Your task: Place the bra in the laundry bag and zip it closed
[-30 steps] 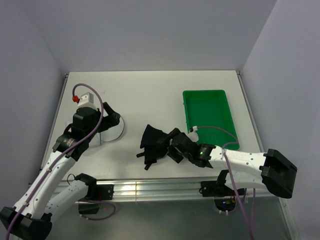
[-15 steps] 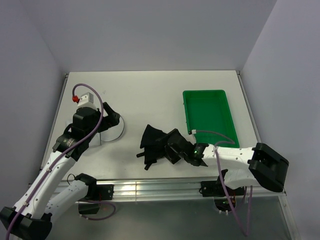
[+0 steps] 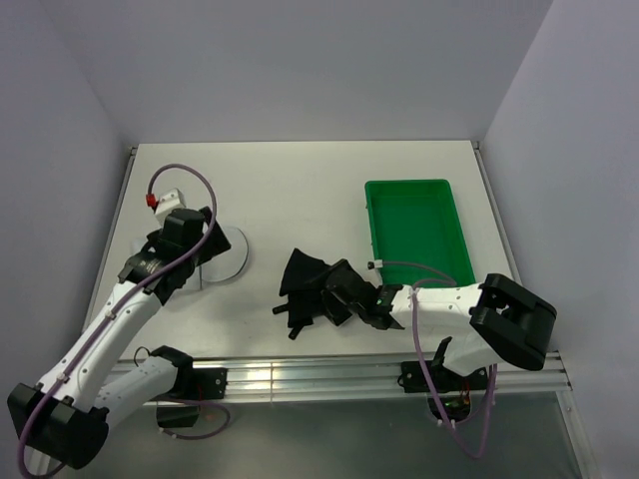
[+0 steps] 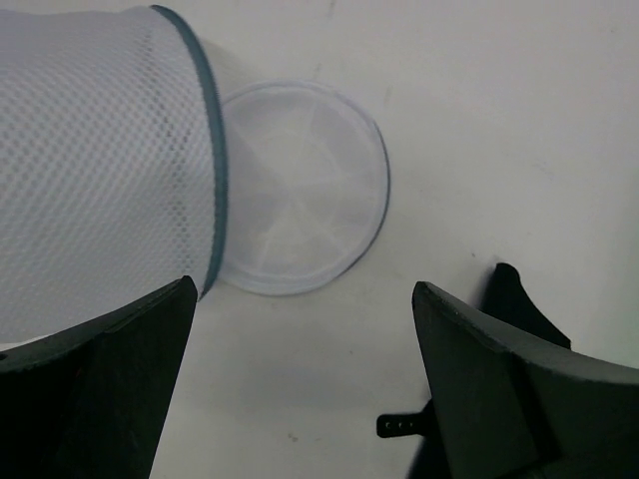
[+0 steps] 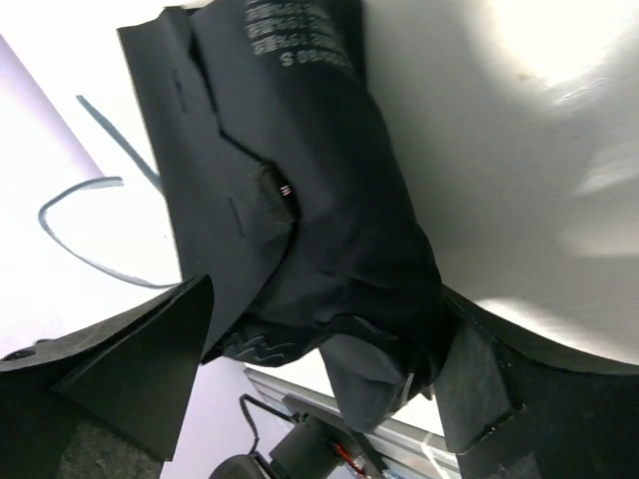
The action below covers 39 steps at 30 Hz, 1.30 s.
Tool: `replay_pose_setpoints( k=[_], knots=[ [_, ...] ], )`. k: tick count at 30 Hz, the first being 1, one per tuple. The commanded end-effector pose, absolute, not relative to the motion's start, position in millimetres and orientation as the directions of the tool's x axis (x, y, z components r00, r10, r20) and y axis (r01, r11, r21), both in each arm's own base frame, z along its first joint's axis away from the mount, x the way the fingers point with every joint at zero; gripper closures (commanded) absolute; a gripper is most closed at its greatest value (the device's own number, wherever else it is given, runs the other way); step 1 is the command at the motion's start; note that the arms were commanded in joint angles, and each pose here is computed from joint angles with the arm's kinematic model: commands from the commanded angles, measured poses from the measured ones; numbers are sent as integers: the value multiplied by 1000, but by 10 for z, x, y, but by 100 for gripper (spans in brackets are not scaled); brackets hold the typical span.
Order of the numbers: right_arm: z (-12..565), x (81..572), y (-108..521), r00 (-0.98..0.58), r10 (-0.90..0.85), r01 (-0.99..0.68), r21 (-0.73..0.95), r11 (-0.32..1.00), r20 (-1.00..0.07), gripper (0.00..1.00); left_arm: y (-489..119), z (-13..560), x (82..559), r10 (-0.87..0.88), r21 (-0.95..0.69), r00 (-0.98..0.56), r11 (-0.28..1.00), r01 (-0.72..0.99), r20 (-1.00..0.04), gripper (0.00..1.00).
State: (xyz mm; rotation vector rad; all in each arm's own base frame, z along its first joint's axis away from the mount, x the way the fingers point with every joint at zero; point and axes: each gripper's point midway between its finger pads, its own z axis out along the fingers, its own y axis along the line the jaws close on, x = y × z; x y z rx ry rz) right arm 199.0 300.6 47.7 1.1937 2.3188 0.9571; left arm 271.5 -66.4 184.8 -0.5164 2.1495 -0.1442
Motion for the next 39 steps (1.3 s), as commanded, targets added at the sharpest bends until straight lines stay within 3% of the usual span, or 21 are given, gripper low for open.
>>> replay_pose_setpoints(
  k=[1, 8, 12, 15, 18, 28, 39],
  knots=[
    [692, 2110, 3091, -557, 831, 536, 757, 373, -16, 13, -426, 2042, 2781, -435, -245, -432, 870, -428, -790, 3],
    [729, 2127, 3105, -564, 826, 516, 771, 373, -21, 37, -269, 2164, 2900, -378, -134, -428, 856, -500, -821, 4],
    [710, 2129, 3127, -576, 817, 505, 776, 378, -23, 60, -200, 2136, 2972, -314, -18, -482, 851, -525, -818, 5],
    [713, 2134, 3137, -588, 808, 493, 778, 389, -32, 71, -160, 2143, 3082, -263, 72, -517, 839, -540, -814, 6],
    [710, 2139, 3147, -600, 799, 483, 779, 400, -39, 76, -144, 2123, 3204, -202, 173, -572, 828, -533, -795, 9],
    [736, 2126, 3085, -634, 768, 438, 777, 453, -90, 77, -133, 1648, 3386, -84, 468, -771, 751, -465, -631, 13],
    [875, 2103, 2946, -633, 765, 393, 801, 451, -120, 77, -133, 1279, 3320, -65, 554, -847, 730, -401, -528, 18]
  ],
)
